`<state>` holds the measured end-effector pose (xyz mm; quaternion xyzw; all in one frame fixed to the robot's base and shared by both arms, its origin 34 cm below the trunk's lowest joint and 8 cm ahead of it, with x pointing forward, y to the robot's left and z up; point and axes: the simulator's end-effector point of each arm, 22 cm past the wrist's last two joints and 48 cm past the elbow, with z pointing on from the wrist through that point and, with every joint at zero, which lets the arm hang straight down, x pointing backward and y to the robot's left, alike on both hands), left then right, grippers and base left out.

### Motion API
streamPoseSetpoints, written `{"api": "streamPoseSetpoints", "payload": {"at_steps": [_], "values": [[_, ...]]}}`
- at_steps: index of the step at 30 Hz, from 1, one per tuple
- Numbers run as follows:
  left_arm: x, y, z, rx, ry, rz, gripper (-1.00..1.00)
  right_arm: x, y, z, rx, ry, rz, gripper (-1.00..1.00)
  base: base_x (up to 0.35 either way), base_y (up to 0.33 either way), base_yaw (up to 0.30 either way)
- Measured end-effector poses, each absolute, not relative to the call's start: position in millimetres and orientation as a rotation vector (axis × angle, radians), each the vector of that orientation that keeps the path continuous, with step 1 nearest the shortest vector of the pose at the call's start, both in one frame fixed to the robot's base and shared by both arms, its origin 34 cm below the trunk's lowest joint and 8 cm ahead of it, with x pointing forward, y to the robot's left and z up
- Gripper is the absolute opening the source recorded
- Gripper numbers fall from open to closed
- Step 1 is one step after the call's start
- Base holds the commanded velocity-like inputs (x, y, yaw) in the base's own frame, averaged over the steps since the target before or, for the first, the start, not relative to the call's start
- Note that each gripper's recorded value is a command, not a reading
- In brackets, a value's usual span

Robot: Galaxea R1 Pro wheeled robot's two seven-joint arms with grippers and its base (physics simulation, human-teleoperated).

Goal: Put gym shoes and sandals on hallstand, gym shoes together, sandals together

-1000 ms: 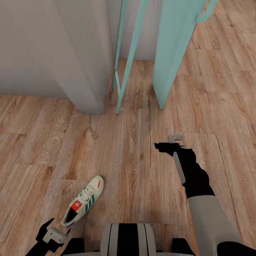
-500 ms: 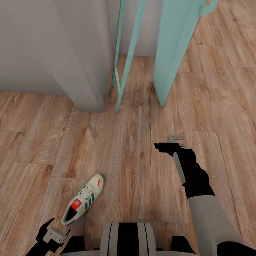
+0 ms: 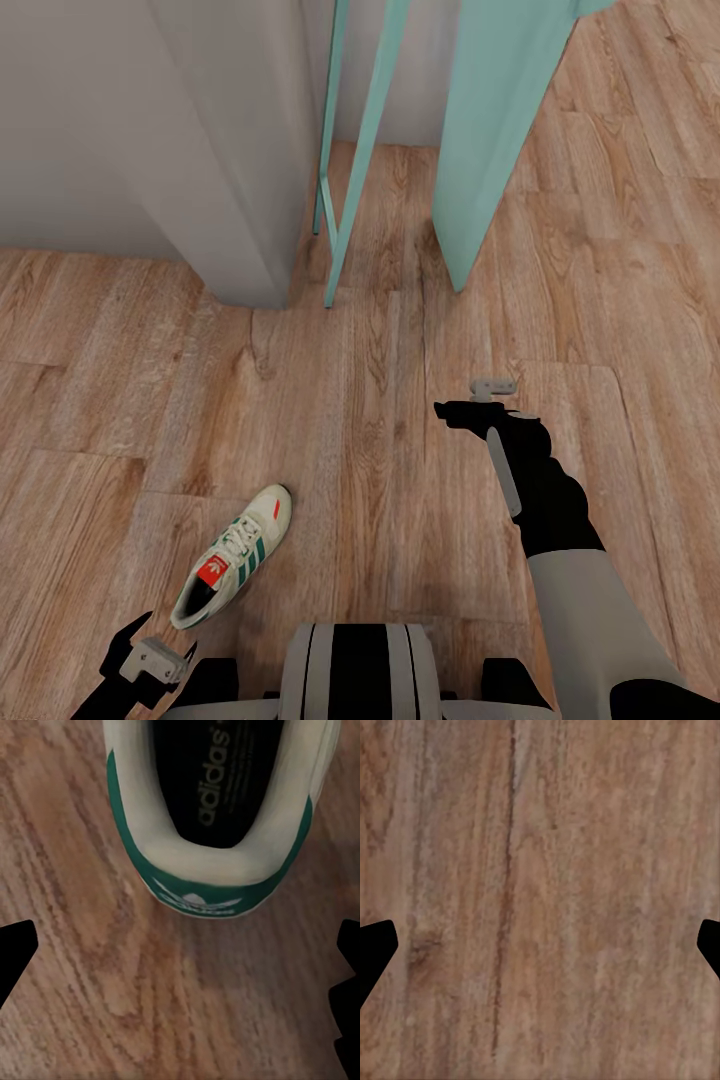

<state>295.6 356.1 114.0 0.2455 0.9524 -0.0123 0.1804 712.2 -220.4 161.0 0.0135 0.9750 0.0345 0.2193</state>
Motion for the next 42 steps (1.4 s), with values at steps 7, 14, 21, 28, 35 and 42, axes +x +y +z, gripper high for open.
{"api": "streamPoseSetpoints", "payload": {"at_steps": [7, 14, 21, 28, 35, 42], "values": [[296, 357, 114, 0.689, 2.691, -0.031, 1.0, 712, -220, 161, 0.037, 2.697, 0.096, 1.0, 0.021, 0.0, 0.0], [296, 357, 114, 0.69, 2.691, -0.031, 1.0, 712, -220, 161, 0.037, 2.697, 0.096, 1.0, 0.004, 0.0, 0.0], [296, 356, 114, 0.693, 2.69, -0.036, 1.0, 712, -220, 161, 0.037, 2.697, 0.096, 1.0, 0.0, 0.0, 0.0], [300, 354, 113, 0.694, 2.684, -0.038, 1.0, 712, -220, 161, 0.037, 2.697, 0.096, 1.0, 0.0, 0.0, 0.0], [306, 353, 112, 0.694, 2.674, -0.037, 1.0, 712, -220, 161, 0.037, 2.697, 0.096, 1.0, 0.0, 0.0, 0.0], [310, 353, 112, 0.693, 2.667, -0.036, 1.0, 712, -220, 161, 0.038, 2.697, 0.097, 1.0, 0.0, 0.0, 0.0]]}}
